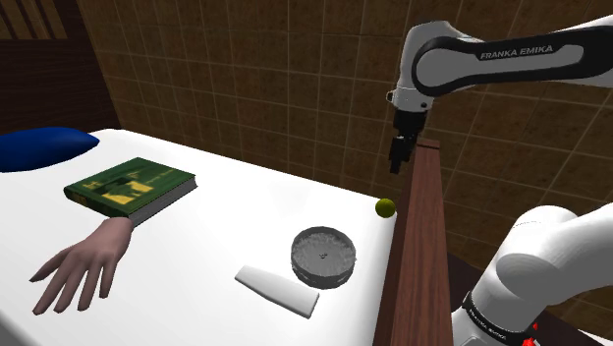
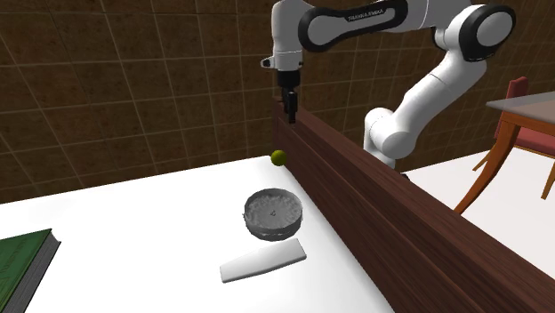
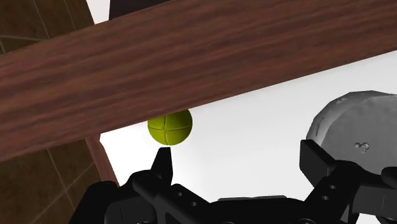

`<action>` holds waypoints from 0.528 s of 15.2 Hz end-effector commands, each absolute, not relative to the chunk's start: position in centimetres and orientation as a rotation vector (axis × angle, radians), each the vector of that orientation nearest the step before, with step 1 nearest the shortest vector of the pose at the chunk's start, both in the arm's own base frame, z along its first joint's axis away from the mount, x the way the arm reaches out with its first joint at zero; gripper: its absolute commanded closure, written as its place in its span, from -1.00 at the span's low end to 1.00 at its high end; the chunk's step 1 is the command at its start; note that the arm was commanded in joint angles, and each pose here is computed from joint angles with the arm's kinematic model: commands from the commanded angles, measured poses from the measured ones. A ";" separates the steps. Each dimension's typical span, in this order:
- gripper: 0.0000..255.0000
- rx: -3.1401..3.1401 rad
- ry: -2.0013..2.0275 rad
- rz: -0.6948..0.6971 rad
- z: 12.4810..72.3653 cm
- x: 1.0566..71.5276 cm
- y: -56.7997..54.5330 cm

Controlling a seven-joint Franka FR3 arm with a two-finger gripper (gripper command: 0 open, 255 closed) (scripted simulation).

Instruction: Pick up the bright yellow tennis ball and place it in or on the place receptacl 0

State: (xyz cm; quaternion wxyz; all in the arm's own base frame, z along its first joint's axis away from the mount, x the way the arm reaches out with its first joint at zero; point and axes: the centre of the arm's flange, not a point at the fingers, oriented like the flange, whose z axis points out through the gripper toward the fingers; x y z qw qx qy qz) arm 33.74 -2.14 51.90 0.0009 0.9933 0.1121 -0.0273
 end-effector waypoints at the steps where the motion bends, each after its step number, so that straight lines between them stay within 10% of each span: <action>1: -1.00 3.118 0.358 -0.106 49.5 34.9 -2.8; 8: -1.00 3.116 0.376 -0.183 41.1 38.2 -6.0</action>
